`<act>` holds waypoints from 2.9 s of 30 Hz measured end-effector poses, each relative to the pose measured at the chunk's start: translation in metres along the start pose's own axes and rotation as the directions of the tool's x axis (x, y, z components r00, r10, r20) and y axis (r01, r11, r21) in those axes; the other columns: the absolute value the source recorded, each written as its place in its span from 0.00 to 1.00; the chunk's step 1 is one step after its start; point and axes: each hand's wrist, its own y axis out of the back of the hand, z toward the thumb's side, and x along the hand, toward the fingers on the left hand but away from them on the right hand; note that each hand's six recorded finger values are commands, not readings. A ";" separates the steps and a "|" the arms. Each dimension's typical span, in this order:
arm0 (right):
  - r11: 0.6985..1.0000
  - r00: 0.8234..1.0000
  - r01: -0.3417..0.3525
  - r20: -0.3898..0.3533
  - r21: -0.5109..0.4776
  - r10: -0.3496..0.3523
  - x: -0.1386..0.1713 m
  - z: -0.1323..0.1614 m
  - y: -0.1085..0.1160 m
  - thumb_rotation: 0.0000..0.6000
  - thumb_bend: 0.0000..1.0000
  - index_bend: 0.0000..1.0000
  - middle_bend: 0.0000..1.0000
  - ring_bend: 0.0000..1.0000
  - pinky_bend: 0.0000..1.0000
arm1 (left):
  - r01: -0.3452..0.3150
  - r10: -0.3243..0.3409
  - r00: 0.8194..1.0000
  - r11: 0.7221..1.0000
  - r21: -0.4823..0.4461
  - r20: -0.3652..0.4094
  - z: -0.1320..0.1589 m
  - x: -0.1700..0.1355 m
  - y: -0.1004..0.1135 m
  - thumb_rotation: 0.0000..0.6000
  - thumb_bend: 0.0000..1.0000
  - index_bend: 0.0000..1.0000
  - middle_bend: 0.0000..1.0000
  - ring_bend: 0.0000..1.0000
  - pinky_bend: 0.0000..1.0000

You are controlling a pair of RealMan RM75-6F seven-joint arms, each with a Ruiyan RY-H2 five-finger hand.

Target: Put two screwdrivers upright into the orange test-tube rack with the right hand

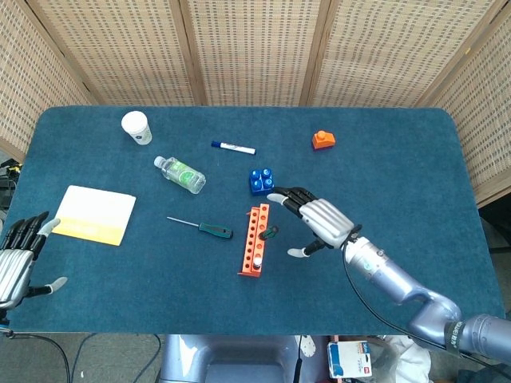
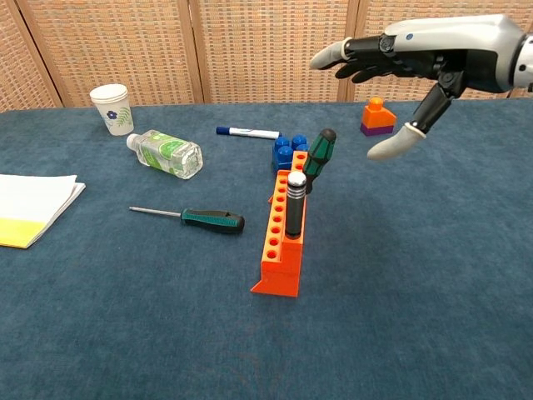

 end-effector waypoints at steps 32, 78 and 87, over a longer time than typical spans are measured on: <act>1.000 0.997 0.027 0.077 0.015 -0.028 -0.040 -0.021 -0.008 1.00 0.04 0.00 0.00 0.00 0.00 | 0.002 -0.003 1.000 1.000 -0.003 -0.022 -0.004 0.004 -0.001 1.00 0.00 0.00 0.00 0.00 0.00; 0.998 0.996 0.043 0.074 0.052 -0.047 -0.044 0.001 0.007 1.00 0.04 0.00 0.00 0.00 0.00 | 0.000 -0.001 1.000 1.000 -0.013 -0.023 -0.006 0.004 0.002 1.00 0.00 0.00 0.00 0.00 0.00; 0.975 0.987 0.119 0.081 0.188 -0.136 0.017 -0.018 0.038 1.00 0.00 0.00 0.00 0.00 0.00 | -0.014 0.013 1.000 1.000 -0.012 -0.017 -0.006 0.000 0.005 1.00 0.00 0.00 0.00 0.00 0.00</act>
